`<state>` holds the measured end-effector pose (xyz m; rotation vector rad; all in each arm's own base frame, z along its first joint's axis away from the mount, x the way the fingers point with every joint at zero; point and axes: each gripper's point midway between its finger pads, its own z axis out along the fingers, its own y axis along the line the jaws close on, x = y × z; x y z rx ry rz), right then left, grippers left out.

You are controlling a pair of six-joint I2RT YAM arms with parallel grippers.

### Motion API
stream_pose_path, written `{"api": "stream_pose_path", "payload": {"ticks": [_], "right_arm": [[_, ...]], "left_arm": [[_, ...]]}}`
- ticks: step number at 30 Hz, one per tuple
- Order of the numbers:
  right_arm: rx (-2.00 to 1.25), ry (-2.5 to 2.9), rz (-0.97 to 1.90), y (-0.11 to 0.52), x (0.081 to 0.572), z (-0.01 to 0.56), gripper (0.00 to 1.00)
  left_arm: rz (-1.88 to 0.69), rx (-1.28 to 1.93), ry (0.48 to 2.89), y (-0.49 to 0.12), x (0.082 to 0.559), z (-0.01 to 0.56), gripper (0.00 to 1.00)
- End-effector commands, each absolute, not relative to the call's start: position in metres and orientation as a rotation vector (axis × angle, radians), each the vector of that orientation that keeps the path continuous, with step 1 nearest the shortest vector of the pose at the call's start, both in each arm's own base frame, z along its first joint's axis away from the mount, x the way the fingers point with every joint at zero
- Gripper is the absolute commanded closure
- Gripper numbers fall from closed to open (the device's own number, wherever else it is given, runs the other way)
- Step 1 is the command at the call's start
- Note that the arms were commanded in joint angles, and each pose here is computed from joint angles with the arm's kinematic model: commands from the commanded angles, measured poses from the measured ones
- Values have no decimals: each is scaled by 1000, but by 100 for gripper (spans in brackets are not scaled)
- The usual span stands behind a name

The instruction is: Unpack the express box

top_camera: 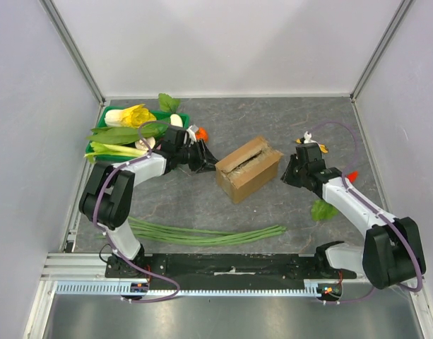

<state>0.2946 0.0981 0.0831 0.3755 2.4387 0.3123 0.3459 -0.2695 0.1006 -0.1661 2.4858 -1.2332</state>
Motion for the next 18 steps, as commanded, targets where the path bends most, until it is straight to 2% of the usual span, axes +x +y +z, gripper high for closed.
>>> {"api": "stream_pose_path", "payload": {"ticks": [1,6,9,10,13,16,18], "right_arm": [[249,2299,475,129,329,115,73],[199,2214,529,148,366,130,66],[157,2195,527,154,386,132,55],[138,2177,529,157,393,139,47],[113,2178,486,155,406,139,37],[153,2191,383,141,409,143,32],[179,2208,317,129,401,150,31]], "left_arm": [[-1409,-96,2354,-285,335,136,56],[-1422,15,2316,-285,317,146,57],[-1430,52,2298,-288,306,147,57],[-1439,64,2297,-290,303,146,57],[-1473,154,2278,-300,292,151,57],[-1351,108,2317,-292,300,146,58],[-1164,9,2377,-275,312,137,59]]}}
